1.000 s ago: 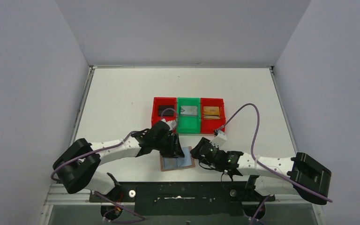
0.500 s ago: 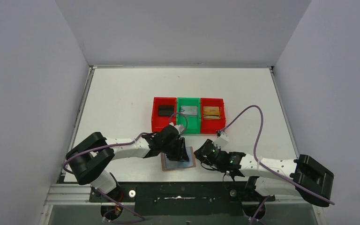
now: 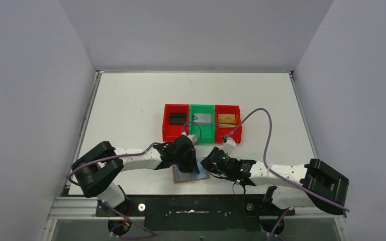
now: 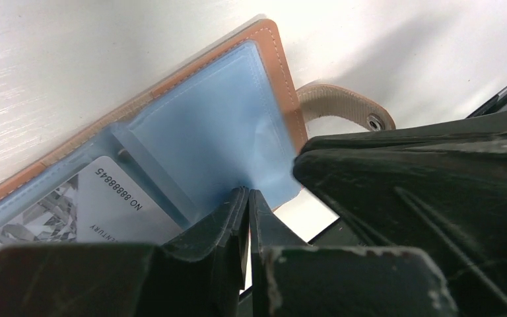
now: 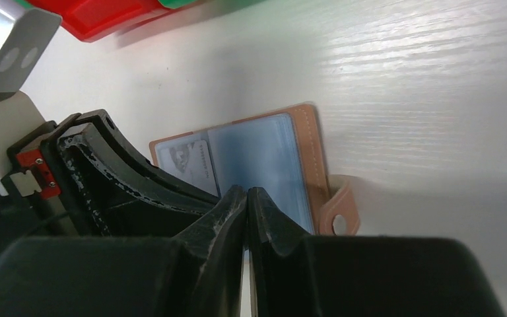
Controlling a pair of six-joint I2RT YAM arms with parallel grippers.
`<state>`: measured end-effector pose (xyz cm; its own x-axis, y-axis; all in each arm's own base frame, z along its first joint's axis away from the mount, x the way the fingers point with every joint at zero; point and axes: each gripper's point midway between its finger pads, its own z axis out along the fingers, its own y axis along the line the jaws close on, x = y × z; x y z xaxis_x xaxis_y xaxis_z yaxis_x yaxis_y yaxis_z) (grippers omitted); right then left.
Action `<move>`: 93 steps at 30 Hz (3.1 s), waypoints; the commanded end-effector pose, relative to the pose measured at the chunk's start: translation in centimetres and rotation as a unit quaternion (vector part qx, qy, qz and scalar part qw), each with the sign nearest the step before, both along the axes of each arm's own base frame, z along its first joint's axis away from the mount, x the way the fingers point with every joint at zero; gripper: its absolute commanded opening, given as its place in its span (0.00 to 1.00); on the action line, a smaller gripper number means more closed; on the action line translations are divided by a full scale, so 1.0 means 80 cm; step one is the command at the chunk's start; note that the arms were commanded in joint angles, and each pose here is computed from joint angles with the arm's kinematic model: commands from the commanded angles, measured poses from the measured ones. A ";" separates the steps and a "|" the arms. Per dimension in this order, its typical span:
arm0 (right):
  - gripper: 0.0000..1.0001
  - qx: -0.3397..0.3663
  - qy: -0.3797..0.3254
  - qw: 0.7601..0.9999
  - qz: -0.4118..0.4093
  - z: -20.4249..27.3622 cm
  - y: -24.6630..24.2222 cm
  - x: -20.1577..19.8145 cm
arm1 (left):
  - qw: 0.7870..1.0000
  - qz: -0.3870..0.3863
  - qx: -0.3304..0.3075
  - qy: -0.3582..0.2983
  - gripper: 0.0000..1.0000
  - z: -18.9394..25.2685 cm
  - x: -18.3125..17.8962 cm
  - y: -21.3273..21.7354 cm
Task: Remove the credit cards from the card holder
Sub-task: Remove the credit card from the card holder.
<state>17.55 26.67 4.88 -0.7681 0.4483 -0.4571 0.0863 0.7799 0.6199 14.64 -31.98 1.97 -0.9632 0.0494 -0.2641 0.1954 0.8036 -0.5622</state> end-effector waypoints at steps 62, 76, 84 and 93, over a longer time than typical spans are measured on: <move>0.17 -0.019 -0.028 0.997 -0.076 0.027 -0.029 0.007 | 0.997 -0.040 0.050 -0.053 0.11 -0.004 0.019 -0.020; 0.34 0.049 -0.085 0.995 -0.024 0.076 0.000 0.007 | 0.990 0.042 -0.028 -0.129 0.23 0.106 0.061 0.008; 0.35 0.028 -0.077 0.996 0.041 0.071 0.041 0.004 | 0.983 0.141 -0.036 -0.109 0.28 0.094 0.061 0.092; 0.36 0.017 -0.049 0.994 0.093 0.052 0.084 0.000 | 0.971 0.200 -0.078 -0.103 0.45 0.099 0.048 0.133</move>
